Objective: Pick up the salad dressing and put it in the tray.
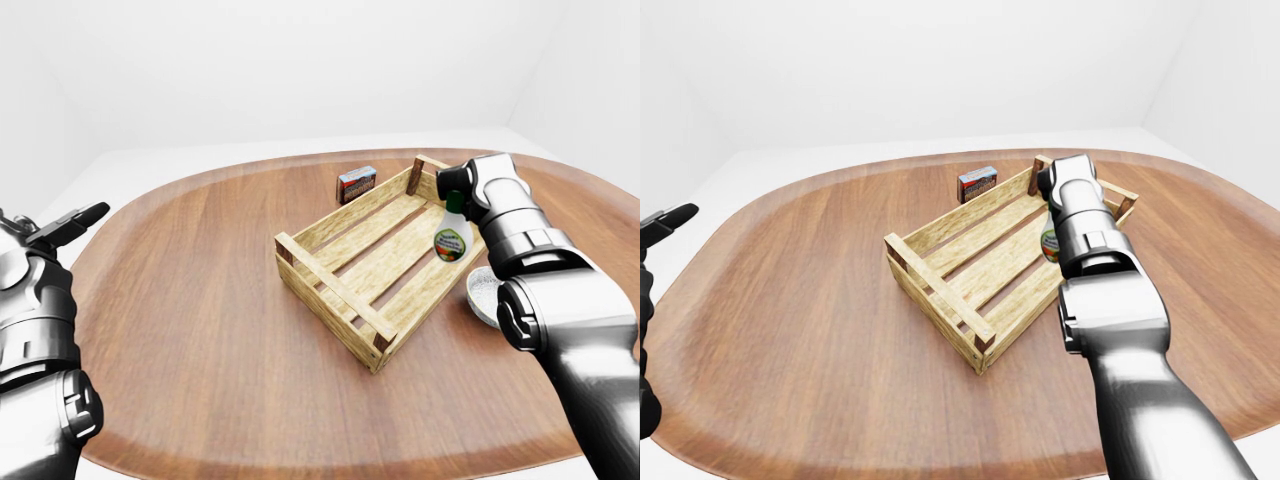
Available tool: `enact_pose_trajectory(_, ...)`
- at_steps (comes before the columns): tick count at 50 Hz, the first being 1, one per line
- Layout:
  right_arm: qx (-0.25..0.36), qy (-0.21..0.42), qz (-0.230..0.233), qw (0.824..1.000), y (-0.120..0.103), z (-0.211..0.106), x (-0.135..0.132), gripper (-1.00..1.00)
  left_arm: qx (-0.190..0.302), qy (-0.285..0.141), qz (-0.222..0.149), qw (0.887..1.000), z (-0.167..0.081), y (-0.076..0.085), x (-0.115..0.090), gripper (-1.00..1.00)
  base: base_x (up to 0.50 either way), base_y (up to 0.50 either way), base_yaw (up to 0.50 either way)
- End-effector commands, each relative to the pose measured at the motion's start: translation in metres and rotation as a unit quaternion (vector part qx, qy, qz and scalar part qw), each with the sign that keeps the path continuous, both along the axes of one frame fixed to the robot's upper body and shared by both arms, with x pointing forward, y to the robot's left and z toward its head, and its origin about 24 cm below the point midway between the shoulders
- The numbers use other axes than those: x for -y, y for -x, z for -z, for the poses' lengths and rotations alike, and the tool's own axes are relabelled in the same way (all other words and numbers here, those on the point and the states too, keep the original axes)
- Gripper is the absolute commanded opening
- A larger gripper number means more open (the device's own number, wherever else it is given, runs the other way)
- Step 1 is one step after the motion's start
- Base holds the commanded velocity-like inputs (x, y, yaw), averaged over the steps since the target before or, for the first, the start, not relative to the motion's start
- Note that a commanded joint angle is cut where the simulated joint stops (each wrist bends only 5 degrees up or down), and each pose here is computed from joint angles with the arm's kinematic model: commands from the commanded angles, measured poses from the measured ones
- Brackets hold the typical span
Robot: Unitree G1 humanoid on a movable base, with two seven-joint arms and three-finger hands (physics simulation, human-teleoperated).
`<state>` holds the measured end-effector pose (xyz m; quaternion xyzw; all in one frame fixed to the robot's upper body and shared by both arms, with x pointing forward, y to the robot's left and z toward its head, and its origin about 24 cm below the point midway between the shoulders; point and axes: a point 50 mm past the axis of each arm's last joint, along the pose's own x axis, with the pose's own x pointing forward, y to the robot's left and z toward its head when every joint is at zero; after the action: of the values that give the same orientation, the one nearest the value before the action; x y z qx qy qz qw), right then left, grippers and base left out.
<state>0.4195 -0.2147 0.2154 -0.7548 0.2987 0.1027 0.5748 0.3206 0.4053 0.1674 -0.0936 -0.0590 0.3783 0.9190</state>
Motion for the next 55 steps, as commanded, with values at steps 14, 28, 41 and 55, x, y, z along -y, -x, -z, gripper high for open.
enact_pose_trajectory(14,0.013,-0.042,-0.039,0.998,-0.007,-0.001,-0.035,-1.0,0.001,-0.001,0.0,1.0,0.0,0.0,0.0,1.0,0.0,0.0,0.0)
enact_pose_trajectory(28,-0.029,-0.061,-0.05,0.996,-0.001,0.054,-0.043,-1.0,-0.002,0.001,0.001,1.0,0.002,0.0,0.001,1.0,0.0,0.0,0.0)
enact_pose_trajectory(41,-0.008,-0.08,-0.03,0.996,0.005,0.08,-0.022,-1.0,-0.006,0.004,0.002,1.0,0.004,-0.001,0.001,1.0,0.0,0.0,0.0)
enact_pose_trajectory(55,0.151,-0.091,-0.043,0.983,0.002,0.074,-0.013,-1.0,-0.007,0.003,0.003,1.0,0.005,-0.001,0.002,1.0,0.0,0.0,0.0)
